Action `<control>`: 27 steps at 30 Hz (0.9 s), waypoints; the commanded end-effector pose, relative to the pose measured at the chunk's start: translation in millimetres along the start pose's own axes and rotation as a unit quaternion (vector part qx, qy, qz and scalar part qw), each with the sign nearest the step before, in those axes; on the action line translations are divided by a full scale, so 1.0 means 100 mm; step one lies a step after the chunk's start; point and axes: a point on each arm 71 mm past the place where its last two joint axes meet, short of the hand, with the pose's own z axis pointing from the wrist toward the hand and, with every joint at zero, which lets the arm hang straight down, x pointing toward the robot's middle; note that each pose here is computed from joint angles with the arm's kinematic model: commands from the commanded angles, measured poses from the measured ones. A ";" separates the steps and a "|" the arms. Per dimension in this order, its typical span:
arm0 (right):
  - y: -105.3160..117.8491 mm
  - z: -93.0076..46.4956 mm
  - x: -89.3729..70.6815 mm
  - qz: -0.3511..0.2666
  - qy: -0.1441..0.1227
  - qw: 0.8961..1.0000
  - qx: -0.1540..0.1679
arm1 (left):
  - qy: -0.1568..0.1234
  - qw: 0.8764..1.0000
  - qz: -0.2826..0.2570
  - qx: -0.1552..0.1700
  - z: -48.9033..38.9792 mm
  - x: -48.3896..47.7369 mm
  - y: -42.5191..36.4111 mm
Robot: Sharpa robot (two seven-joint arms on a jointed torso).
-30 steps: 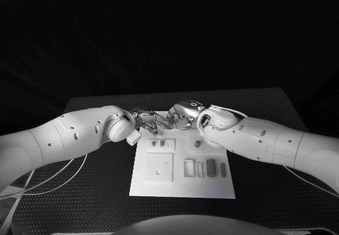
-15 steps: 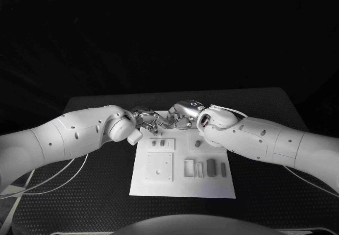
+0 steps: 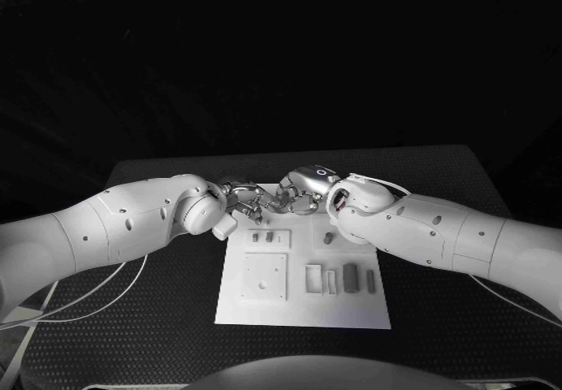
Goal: Assemble the parts on the task board
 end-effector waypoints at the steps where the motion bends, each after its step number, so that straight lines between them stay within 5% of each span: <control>1: 0.03 0.01 0.01 0.002 0.004 1.000 -0.005 | 0.002 1.000 -0.002 0.002 0.007 0.032 -0.027; 27: 0.04 0.02 0.01 0.005 0.009 1.000 -0.005 | -0.014 1.000 0.002 0.010 0.008 0.036 -0.049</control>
